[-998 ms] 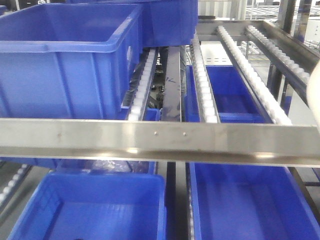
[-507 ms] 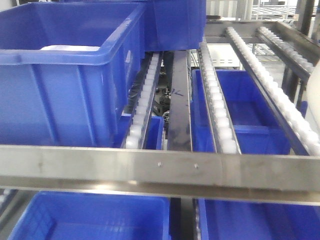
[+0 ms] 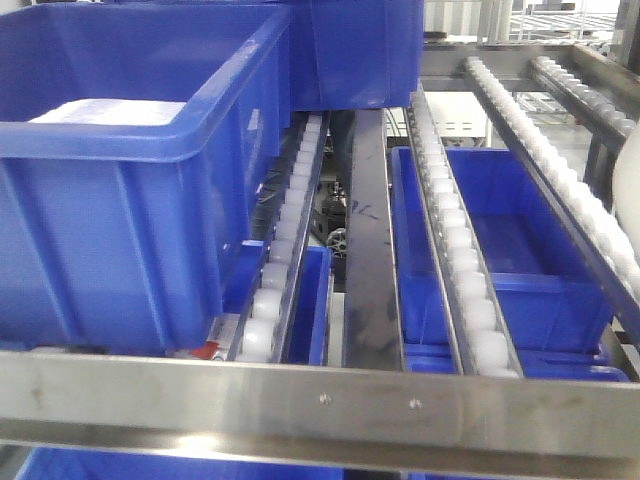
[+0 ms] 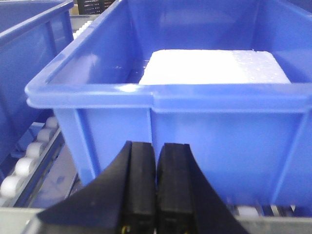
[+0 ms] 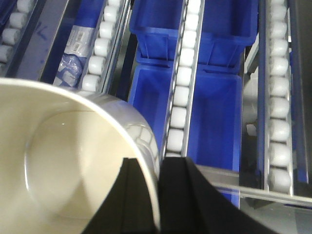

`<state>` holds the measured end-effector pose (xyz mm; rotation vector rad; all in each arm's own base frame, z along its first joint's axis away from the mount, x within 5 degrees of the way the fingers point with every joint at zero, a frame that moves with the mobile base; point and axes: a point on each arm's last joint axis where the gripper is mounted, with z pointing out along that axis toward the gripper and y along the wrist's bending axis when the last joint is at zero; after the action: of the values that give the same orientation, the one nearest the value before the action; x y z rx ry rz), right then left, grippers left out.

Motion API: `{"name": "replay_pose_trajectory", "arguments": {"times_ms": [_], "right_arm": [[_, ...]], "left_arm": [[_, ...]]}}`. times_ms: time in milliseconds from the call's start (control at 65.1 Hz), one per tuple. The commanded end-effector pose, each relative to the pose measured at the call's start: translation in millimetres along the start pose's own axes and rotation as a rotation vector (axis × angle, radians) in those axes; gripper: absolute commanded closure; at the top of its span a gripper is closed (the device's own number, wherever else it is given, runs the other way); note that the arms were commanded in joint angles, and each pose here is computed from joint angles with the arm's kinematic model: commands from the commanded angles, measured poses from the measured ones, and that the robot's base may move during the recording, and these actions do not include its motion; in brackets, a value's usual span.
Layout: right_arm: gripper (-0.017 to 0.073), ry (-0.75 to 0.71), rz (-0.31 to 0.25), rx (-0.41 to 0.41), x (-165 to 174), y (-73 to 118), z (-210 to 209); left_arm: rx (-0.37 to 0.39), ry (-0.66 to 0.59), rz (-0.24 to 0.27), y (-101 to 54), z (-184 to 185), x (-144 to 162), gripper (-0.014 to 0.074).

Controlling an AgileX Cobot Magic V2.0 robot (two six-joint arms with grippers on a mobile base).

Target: Move white bin to right shelf second layer

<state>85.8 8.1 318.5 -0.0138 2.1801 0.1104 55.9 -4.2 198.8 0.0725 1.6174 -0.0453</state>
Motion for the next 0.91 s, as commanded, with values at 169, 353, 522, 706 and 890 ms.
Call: {"name": "replay_pose_trajectory", "arguments": {"times_ms": [169,353,522,706,890], "right_arm": [[0.0511,-0.115,0.001,0.003,-14.9,0.2,-6.0],[0.0511,-0.115,0.001,0.003,-14.9,0.2,-6.0],[0.0511,-0.115,0.001,0.003,-14.9,0.2,-6.0],[0.0511,-0.115,0.001,0.003,-15.0,0.2,-6.0],[0.0511,-0.115,0.002,0.002,-15.0,0.3,-6.0]], "left_arm": [[0.005,-0.066,-0.003,-0.4,0.6,3.6,0.0509],[0.005,-0.066,-0.003,-0.4,0.6,3.6,0.0509],[0.005,-0.066,-0.003,-0.4,0.6,3.6,0.0509],[0.005,-0.066,-0.003,-0.4,0.6,3.6,0.0509],[0.005,-0.066,-0.003,-0.4,0.6,3.6,0.0509]]}}
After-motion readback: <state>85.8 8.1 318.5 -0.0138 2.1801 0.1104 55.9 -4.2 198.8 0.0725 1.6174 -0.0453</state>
